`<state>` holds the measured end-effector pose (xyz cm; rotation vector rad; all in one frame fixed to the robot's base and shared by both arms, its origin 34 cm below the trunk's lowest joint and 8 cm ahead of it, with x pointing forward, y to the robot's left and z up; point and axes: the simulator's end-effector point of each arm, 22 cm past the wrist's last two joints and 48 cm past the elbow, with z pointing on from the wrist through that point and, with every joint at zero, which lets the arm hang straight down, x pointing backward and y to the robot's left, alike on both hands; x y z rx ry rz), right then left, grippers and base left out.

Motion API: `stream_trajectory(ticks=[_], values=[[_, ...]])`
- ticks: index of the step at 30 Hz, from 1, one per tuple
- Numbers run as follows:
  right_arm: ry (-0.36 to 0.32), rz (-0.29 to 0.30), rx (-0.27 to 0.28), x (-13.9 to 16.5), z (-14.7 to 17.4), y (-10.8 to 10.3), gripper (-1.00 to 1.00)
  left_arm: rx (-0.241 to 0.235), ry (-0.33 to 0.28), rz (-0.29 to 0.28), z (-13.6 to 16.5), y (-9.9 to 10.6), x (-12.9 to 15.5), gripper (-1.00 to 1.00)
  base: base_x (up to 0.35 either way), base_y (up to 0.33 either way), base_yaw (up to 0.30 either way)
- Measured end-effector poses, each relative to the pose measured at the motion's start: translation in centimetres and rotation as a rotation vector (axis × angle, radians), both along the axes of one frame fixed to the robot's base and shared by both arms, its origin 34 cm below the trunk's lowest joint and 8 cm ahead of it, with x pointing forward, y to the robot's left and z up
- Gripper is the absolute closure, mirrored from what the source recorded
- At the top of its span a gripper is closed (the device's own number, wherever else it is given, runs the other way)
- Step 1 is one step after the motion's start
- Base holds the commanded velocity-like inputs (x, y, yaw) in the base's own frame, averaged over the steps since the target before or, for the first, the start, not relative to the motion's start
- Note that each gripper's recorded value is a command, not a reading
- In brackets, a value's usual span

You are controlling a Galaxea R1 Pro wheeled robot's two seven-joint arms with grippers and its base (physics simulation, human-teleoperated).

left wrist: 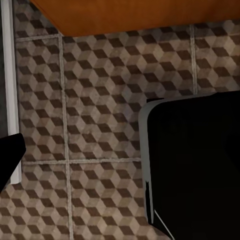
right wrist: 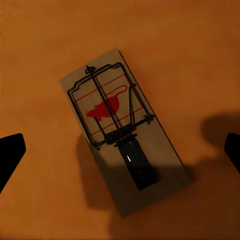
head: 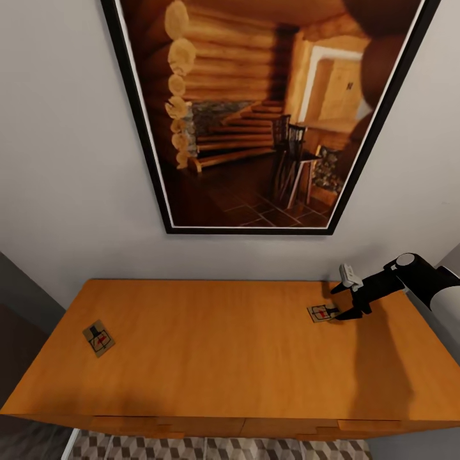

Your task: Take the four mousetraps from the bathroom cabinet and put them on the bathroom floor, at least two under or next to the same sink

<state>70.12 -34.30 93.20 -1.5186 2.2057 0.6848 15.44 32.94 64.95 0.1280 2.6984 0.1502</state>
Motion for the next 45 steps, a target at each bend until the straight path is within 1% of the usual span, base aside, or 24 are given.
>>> stream_trajectory(ticks=[24,45], values=[[0.013,-0.004,0.000,-0.1,-0.8,0.0,-1.00,0.000,0.012,0.000,-0.1,0.0,-0.4,-1.00,0.000,0.000,0.000],[0.036,-0.004,-0.002,-0.3,-2.2,-0.1,-1.00,0.000,0.036,0.000,-0.1,0.0,-1.3,-1.00,0.000,0.000,0.000]])
